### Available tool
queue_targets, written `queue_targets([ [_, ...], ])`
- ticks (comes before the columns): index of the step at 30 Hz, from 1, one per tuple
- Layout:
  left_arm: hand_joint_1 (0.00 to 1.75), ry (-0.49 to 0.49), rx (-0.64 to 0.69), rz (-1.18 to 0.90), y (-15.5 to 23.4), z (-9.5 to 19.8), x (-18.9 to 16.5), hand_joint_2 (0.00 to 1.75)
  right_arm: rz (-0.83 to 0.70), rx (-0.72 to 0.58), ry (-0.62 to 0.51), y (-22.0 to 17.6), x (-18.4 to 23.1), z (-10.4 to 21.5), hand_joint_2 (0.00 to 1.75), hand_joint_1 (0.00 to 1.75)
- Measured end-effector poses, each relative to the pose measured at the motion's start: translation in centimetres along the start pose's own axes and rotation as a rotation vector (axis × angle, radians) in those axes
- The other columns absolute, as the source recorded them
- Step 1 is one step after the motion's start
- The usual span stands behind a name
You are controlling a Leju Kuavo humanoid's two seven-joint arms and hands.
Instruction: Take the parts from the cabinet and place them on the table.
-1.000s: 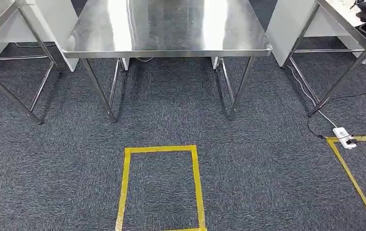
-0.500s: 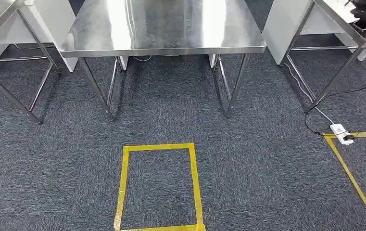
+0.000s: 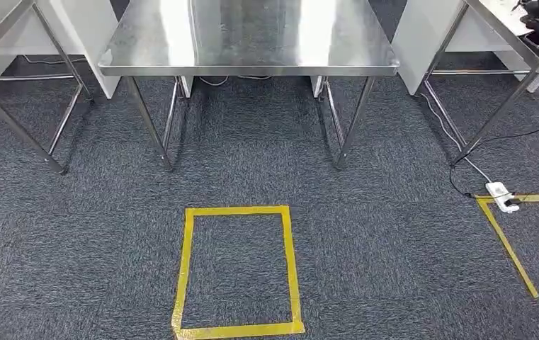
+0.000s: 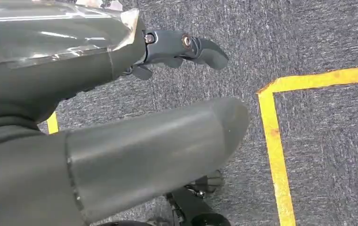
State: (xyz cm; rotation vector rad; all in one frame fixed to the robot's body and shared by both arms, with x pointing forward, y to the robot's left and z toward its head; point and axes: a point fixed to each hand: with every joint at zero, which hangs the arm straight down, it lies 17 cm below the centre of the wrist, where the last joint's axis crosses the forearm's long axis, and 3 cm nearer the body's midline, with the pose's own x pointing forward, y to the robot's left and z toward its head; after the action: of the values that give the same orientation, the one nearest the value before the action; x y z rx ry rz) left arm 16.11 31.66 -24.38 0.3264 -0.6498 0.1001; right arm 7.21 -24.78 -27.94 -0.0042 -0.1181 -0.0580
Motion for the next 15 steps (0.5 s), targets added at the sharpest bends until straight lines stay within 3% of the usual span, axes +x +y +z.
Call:
queue_targets([
  [15, 0.00, 0.004, 0.004, -0.005, 0.10, -0.01, -0.10, 0.00, 0.003, -0.003, 0.005, 0.44, -0.44, 0.01, 1.75, 0.00],
])
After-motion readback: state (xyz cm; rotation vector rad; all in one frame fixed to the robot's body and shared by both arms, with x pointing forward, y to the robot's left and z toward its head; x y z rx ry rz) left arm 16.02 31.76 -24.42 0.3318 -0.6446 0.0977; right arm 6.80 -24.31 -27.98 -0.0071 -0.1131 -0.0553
